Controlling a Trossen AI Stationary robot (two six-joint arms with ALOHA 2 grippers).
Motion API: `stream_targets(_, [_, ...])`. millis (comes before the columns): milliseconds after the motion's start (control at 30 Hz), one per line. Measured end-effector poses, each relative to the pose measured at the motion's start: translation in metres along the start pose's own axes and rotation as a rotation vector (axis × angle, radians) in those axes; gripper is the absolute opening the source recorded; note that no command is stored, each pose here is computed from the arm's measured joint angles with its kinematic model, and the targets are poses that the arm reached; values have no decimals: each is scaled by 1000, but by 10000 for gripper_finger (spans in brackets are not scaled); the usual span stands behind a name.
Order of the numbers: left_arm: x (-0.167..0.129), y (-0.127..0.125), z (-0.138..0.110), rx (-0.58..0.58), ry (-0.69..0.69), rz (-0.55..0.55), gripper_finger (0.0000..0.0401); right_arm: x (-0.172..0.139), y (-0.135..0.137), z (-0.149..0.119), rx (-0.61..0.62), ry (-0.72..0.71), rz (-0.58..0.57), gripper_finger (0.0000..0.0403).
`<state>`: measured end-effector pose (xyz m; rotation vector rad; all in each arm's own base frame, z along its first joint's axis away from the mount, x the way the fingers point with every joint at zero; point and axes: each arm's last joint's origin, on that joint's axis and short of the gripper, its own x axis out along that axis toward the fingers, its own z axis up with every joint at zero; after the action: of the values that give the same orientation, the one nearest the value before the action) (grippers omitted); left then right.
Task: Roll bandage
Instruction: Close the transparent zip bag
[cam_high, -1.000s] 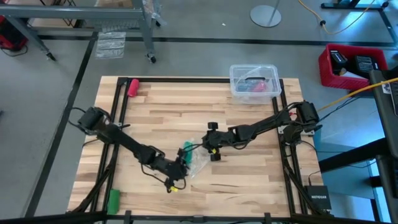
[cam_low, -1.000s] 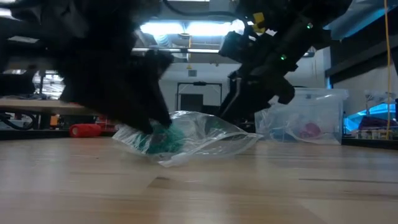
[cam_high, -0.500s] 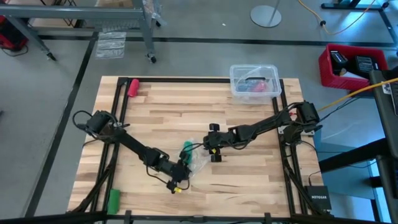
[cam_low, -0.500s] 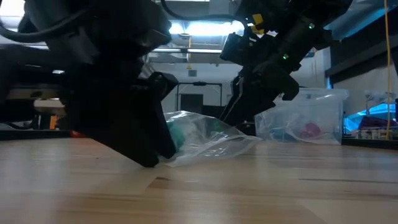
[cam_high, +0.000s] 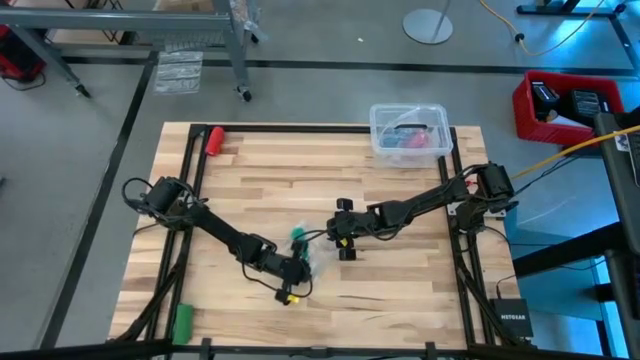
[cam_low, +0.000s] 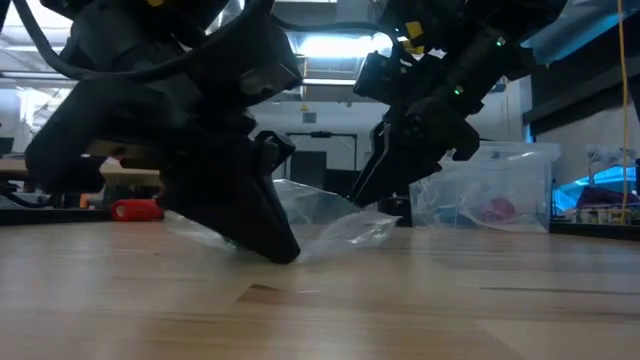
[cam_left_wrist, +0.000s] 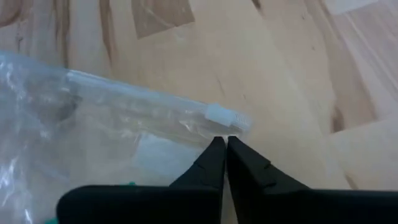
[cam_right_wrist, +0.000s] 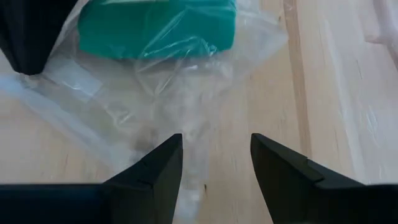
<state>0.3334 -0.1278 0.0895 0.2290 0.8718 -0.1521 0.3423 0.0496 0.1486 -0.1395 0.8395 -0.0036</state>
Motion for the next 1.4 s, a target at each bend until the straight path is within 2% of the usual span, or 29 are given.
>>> stream_targets(167, [-4,-2,2,-31,-14,12,1,-3,0,0,1,3,1,193])
stream_targets(333, [-25,-7,11,-35,-54,48,0,-29,8,11,4,-49,41,193])
stream_targets(533, [-61,-11,27,-44,-132,64,0,-71,31,27,-38,-184,141,193])
stream_targets(667, [-80,-15,37,-70,-191,38,0,-80,49,30,-74,-235,191,193])
stream_targets(800, [-96,-19,43,-72,-245,15,0,-74,61,29,-139,-253,204,193])
stream_targets(1000, [-100,-22,45,-70,-262,4,0,-51,68,30,-281,-320,164,193])
stream_targets(1100, [-100,-22,45,-72,-261,6,0,-39,69,27,-351,-322,83,193])
stream_targets(1233, [-101,-23,45,-85,-264,2,0,-34,68,25,-375,-301,-5,193])
stream_targets(1400, [-101,-24,45,-87,-266,0,0,-23,62,22,-386,-282,18,193])
